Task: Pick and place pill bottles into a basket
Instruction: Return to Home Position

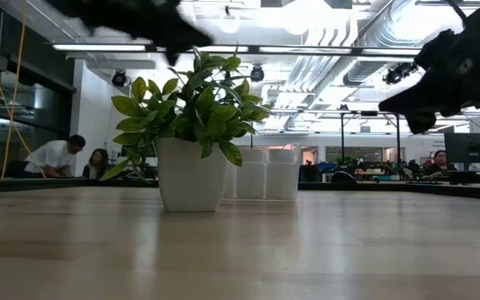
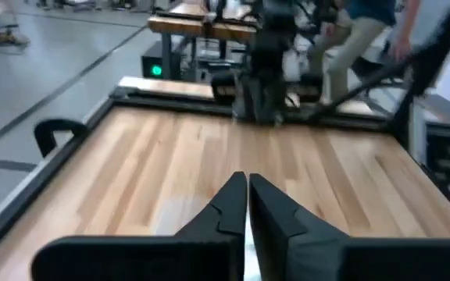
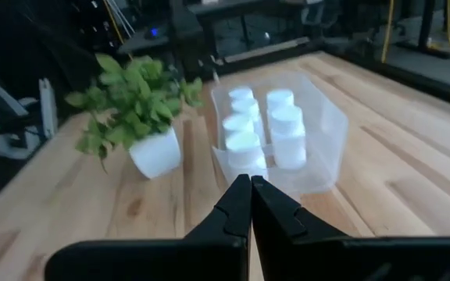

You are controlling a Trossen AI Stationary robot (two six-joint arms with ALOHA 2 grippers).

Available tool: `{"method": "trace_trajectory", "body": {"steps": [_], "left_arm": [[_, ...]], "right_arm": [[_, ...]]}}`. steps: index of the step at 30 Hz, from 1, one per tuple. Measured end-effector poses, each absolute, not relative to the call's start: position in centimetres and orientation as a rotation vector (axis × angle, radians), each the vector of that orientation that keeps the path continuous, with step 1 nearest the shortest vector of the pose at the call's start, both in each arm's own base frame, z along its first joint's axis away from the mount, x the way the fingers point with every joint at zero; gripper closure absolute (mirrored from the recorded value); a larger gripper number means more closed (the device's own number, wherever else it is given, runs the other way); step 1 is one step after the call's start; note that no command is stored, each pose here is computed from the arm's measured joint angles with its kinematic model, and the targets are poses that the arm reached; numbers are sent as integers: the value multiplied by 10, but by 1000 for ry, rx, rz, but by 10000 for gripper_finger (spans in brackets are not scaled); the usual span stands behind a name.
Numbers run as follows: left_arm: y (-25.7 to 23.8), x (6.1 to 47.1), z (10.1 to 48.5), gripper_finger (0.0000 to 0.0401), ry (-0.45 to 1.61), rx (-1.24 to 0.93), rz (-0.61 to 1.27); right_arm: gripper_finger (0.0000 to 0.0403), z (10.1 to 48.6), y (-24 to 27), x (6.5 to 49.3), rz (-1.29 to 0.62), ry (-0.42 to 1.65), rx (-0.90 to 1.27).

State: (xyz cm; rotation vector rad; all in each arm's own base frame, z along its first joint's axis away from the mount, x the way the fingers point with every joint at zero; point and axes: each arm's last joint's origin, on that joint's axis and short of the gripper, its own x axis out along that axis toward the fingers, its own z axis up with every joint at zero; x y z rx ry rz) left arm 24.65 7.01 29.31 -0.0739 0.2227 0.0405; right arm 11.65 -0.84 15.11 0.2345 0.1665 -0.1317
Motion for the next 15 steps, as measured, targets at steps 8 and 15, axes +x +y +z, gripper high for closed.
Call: {"method": "trace_trajectory", "body": {"steps": [8,15], "left_arm": [[57,170,238,379,118,-63,97],[40,124,184,368,-131,-125,104]], "right_arm": [[402,161,-8,117,-93,63,249],[402,162,-7,117,-85,55,260]]}}
